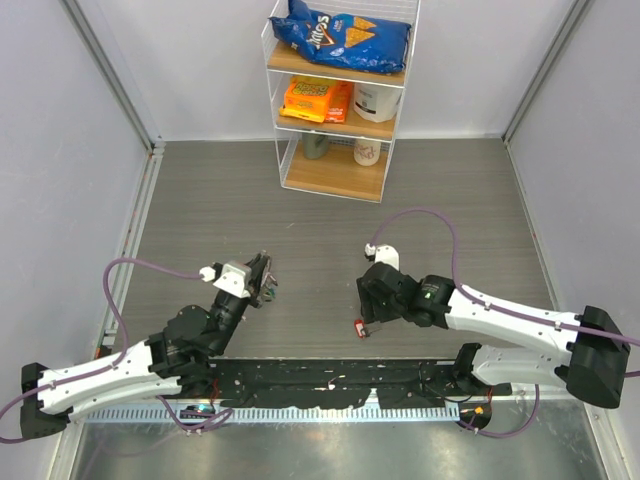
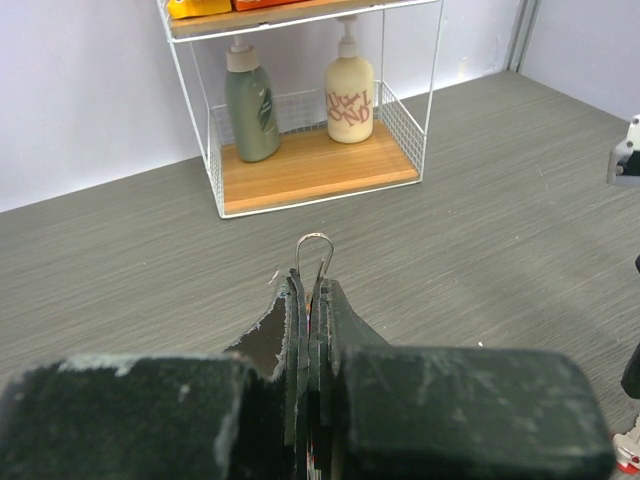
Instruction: Put the keys on the keyring
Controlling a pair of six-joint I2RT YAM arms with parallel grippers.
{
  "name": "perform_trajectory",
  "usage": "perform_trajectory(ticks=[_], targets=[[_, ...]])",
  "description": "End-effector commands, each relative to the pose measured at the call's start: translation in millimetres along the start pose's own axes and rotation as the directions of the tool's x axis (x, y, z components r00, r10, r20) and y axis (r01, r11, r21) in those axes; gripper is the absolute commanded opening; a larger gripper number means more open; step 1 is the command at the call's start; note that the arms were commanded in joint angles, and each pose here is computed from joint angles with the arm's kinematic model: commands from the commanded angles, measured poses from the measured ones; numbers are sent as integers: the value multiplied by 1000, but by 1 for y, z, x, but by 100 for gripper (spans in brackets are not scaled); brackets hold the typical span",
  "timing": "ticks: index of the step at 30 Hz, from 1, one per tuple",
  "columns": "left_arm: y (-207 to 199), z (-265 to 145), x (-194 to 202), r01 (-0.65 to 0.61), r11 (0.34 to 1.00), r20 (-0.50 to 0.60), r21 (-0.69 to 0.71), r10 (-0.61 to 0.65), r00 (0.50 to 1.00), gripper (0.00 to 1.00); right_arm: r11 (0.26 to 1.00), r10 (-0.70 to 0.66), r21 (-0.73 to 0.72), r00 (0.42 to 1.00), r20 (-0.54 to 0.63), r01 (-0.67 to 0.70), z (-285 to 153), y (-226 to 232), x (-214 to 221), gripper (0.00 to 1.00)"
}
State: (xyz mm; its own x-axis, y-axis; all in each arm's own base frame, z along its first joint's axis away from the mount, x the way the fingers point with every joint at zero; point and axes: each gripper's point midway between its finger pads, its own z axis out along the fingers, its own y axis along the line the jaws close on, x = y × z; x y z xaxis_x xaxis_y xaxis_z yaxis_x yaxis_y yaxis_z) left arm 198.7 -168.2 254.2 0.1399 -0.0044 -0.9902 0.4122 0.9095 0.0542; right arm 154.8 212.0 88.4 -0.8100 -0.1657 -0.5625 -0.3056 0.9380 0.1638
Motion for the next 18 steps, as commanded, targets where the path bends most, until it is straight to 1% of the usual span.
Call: perform_trajectory(ticks=[1,5,8,13,18], targets=[[3,3,-14,59,998,49,-28,-58,997,0,995,83,-51,996,17,-82,7,8,4,58],[1,3,-11,54,998,43,-24,-53,998,0,993,78,-83,997,-23,-79,11,15,16,54],[2,3,-11,58,998,47,-23,-57,997,0,994,49,-91,998,-50,-54,11,20,27,53],[1,4,-9,52,998,41,-23,-51,998,0,992,29,-121,997,-69,-37,8,36,38,52],[0,4,-8,51,998,39,-21,-50,998,0,995,31,-88,995,-96,-40,12,35,51,48]])
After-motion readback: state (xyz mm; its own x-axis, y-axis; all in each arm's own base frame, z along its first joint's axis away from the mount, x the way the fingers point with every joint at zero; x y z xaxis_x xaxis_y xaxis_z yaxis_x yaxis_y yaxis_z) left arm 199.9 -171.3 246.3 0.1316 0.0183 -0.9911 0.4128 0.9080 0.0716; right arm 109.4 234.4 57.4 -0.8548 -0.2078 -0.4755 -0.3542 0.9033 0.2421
